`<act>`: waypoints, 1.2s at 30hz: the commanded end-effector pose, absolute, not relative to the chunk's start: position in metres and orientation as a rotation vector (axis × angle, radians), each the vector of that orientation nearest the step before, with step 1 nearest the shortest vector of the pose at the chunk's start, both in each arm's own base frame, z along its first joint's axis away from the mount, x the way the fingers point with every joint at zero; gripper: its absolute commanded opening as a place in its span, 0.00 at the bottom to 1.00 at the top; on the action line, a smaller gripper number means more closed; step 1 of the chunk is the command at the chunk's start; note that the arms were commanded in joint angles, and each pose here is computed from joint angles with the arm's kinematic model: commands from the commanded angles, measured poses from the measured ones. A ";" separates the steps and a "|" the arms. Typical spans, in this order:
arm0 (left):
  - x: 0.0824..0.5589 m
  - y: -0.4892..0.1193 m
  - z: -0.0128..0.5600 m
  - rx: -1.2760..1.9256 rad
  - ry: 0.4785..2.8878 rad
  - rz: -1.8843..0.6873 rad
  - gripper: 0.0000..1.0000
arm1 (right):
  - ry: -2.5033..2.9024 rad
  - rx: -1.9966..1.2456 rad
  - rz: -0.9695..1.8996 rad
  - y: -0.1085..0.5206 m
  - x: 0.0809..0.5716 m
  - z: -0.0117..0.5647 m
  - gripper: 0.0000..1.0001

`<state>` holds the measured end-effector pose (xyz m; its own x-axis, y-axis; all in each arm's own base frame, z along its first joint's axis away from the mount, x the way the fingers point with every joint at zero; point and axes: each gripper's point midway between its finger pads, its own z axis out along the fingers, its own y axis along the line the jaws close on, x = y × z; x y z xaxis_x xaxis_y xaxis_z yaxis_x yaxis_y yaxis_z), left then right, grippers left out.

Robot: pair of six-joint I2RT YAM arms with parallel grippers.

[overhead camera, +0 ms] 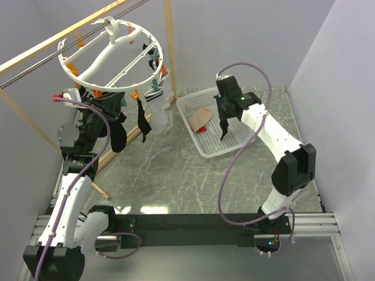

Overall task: Clip the socks to the hanger
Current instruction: Pick up the sock from the bin, then place the sock in the bin.

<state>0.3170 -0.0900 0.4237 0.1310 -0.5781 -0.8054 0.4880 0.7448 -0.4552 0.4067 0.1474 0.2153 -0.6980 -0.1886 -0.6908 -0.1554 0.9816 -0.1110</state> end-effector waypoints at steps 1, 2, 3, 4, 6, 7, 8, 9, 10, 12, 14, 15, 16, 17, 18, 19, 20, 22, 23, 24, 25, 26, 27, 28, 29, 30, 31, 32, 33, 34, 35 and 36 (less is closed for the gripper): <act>0.310 -0.089 0.438 -0.066 1.164 -0.758 0.07 | 2.437 -0.314 -0.104 0.156 0.398 0.176 0.00; 0.311 -0.089 0.438 -0.067 1.163 -0.759 0.07 | 2.453 -0.319 -0.071 0.162 0.396 0.169 0.00; 0.311 -0.089 0.438 -0.067 1.165 -0.762 0.07 | 2.481 -0.316 -0.003 0.173 0.395 0.159 0.00; 0.312 -0.089 0.438 -0.066 1.166 -0.762 0.07 | 2.489 -0.314 0.029 0.178 0.395 0.155 0.00; 0.313 -0.090 0.438 -0.064 1.169 -0.765 0.07 | 2.488 -0.305 0.098 0.189 0.397 0.152 0.00; 0.313 -0.090 0.438 -0.065 1.167 -0.767 0.07 | 2.494 -0.310 0.141 0.196 0.397 0.149 0.00; 0.314 -0.090 0.437 -0.066 1.170 -0.767 0.07 | 2.479 -0.298 0.161 0.200 0.402 0.150 0.02; 0.314 -0.090 0.438 -0.065 1.167 -0.767 0.07 | 2.473 -0.282 0.159 0.201 0.406 0.149 0.03; 0.314 -0.091 0.438 -0.065 1.166 -0.771 0.07 | 2.459 -0.246 0.136 0.197 0.414 0.151 0.03; 0.315 -0.092 0.438 -0.061 1.166 -0.777 0.07 | 2.442 -0.166 0.153 0.199 0.433 0.160 0.00; 0.316 -0.092 0.438 -0.063 1.167 -0.783 0.06 | 2.427 -0.105 0.205 0.204 0.447 0.168 0.00; 0.316 -0.092 0.438 -0.064 1.164 -0.783 0.07 | 2.413 -0.108 0.232 0.211 0.455 0.170 0.00; 0.316 -0.092 0.438 -0.063 1.164 -0.784 0.06 | 2.407 -0.121 0.262 0.218 0.457 0.169 0.01; 0.316 -0.092 0.439 -0.063 1.164 -0.782 0.06 | 2.390 -0.134 0.319 0.228 0.461 0.170 0.09; 0.316 -0.092 0.440 -0.063 1.162 -0.780 0.06 | 2.403 -0.133 0.330 0.232 0.463 0.159 0.17; 0.316 -0.092 0.439 -0.063 1.165 -0.777 0.06 | 2.412 -0.137 0.356 0.236 0.464 0.154 0.28; 0.316 -0.092 0.440 -0.060 1.163 -0.774 0.06 | 2.442 -0.125 0.351 0.235 0.462 0.148 0.48; 0.316 -0.091 0.441 -0.059 1.163 -0.766 0.06 | 2.480 -0.105 0.316 0.232 0.464 0.141 0.65; 0.315 -0.091 0.441 -0.059 1.166 -0.764 0.06 | 2.497 -0.075 0.265 0.223 0.462 0.138 0.71; 0.315 -0.090 0.443 -0.060 1.162 -0.761 0.06 | 2.504 -0.058 0.251 0.216 0.457 0.139 0.73; 0.315 -0.090 0.442 -0.060 1.163 -0.758 0.06 | 2.509 -0.043 0.241 0.211 0.453 0.138 0.73; 0.314 -0.090 0.443 -0.058 1.160 -0.756 0.06 | 2.515 -0.012 0.240 0.205 0.449 0.139 0.73; 0.313 -0.090 0.444 -0.056 1.157 -0.755 0.06 | 2.529 0.028 0.223 0.191 0.441 0.137 0.73; 0.313 -0.089 0.443 -0.058 1.158 -0.752 0.06 | 2.539 0.057 0.220 0.184 0.435 0.136 0.72; 0.312 -0.090 0.444 -0.055 1.156 -0.753 0.06 | 2.546 0.093 0.216 0.177 0.431 0.133 0.70; 0.312 -0.090 0.443 -0.056 1.158 -0.753 0.06 | 2.567 0.127 0.184 0.165 0.420 0.126 0.69; 0.312 -0.090 0.443 -0.056 1.157 -0.755 0.06 | 2.582 0.148 0.164 0.159 0.414 0.120 0.67; 0.312 -0.090 0.442 -0.055 1.159 -0.756 0.06 | 2.606 0.168 0.143 0.152 0.404 0.109 0.66; 0.311 -0.090 0.443 -0.053 1.156 -0.756 0.06 | 2.620 0.179 0.130 0.150 0.400 0.103 0.65; 0.311 -0.091 0.443 -0.051 1.157 -0.757 0.06 | 2.634 0.174 0.135 0.150 0.397 0.098 0.65; 0.311 -0.091 0.442 -0.052 1.158 -0.757 0.06 | 2.660 0.170 0.130 0.149 0.391 0.088 0.63; 0.310 -0.091 0.443 -0.048 1.157 -0.755 0.06 | 2.675 0.167 0.125 0.149 0.389 0.080 0.63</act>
